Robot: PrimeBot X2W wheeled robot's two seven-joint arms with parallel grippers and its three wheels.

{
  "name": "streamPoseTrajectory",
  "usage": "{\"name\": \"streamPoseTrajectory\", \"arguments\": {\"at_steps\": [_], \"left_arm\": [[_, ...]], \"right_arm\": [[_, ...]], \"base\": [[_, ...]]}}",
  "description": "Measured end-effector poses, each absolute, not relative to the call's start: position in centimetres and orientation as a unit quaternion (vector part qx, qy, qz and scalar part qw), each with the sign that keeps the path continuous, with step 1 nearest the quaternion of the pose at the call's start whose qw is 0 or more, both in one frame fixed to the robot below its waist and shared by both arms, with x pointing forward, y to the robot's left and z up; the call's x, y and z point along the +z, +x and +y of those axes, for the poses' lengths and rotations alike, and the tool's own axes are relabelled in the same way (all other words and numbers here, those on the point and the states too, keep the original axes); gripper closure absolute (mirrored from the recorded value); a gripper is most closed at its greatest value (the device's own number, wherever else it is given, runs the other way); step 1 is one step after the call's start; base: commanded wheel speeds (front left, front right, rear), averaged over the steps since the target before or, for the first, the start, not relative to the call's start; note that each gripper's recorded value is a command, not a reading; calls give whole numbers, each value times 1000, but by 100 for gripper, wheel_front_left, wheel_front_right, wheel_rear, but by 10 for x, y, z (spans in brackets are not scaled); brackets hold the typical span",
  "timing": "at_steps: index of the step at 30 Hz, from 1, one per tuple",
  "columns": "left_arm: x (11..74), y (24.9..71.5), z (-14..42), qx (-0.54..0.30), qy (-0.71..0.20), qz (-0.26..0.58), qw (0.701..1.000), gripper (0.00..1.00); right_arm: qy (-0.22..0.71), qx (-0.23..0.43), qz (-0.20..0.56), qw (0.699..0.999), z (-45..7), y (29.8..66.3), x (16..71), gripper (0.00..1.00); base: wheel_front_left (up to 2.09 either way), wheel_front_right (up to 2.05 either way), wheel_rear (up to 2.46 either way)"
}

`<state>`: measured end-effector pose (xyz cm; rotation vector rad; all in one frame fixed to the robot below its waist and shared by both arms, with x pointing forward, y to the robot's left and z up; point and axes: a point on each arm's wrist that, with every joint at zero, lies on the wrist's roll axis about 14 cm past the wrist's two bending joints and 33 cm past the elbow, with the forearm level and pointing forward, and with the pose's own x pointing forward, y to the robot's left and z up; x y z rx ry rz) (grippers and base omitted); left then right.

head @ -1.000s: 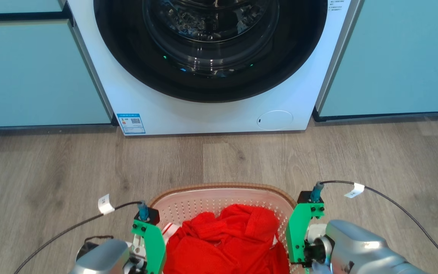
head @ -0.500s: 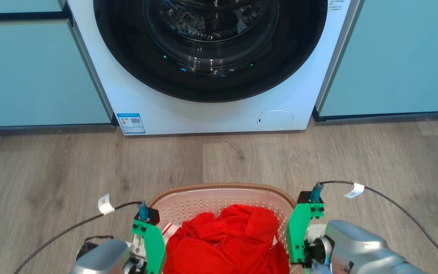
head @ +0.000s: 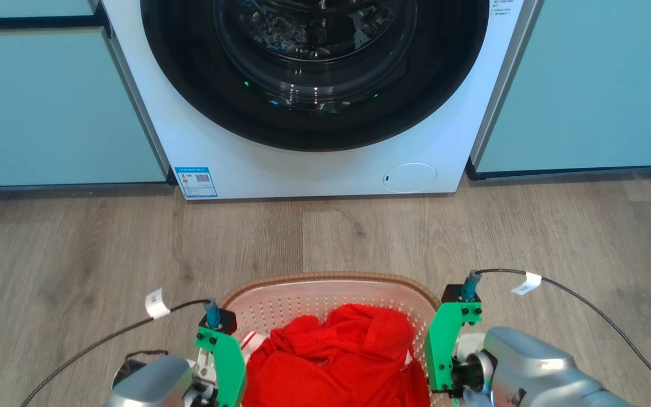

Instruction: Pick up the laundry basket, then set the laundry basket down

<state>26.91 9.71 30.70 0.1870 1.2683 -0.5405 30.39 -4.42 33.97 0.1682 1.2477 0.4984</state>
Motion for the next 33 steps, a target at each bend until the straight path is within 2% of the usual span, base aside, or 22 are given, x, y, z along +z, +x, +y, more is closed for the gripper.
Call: {"name": "streamPoseTrajectory", "arguments": {"at_steps": [18,25,33], "left_arm": [[292,277,95,-253,82,591,762,100],[284,308,92,-255,80,579,770,100],[266,350,85,-255,70,553,790,100]], "right_arm": [[90,225,591,769,-44,311,320,100],[97,225,582,775,-43,341,310,100],[115,221,553,795,-45,389,290,100]], "base": [[0,0,0],[0,0,0],[0,0,0]]}}
